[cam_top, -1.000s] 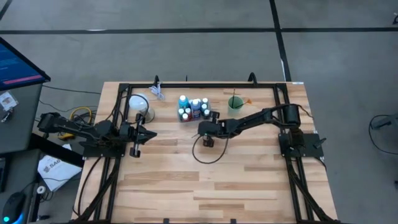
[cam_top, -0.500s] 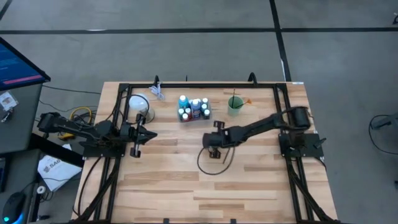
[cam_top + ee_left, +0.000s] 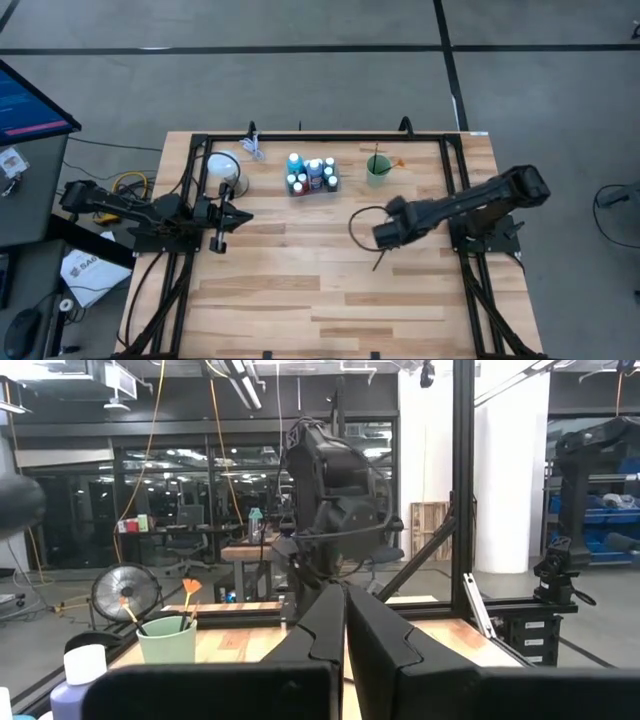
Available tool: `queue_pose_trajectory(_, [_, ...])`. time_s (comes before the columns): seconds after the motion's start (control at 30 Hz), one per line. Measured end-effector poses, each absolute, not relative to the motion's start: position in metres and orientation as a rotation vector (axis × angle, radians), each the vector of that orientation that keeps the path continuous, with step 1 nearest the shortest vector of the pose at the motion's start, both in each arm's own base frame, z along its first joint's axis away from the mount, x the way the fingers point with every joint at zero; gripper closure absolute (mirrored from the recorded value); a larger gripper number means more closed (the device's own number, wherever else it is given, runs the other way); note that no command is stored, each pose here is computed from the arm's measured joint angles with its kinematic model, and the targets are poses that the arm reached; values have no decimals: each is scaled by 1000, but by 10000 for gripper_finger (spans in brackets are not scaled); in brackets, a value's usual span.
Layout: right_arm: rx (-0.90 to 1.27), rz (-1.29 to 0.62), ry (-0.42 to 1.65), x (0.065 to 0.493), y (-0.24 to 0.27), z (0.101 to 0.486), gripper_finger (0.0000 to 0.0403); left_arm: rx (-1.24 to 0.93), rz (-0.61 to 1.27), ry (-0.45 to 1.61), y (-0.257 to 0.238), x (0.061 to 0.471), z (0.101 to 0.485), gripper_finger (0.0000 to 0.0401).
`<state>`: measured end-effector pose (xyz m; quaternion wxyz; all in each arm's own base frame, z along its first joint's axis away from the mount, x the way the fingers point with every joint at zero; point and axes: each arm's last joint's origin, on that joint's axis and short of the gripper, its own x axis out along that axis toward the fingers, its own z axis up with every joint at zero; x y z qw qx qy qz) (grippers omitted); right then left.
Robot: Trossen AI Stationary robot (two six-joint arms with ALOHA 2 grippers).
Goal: Pick & Place Paint Supplies
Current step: Put the silver paint brush into the cup
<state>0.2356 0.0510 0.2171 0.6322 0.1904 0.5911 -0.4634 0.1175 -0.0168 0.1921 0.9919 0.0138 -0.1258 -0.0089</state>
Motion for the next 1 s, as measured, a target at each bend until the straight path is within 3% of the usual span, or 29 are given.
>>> queue_pose_trajectory(0.2, [657,-1168,1254,209,54,197,245,28,-18,-252,-17,118,192,399])
queue_pose_trajectory(0.47, [953,-1120,1041,207,52,170,178,28,-18,-252,-17,118,192,399])
queue_pose_trajectory(0.8, [1005,-1126,1111,227,60,135,185,28,-18,-252,-17,118,192,399])
queue_pose_trajectory(1.0, [985,-1165,1186,232,56,123,229,28,-18,-252,-17,118,192,399])
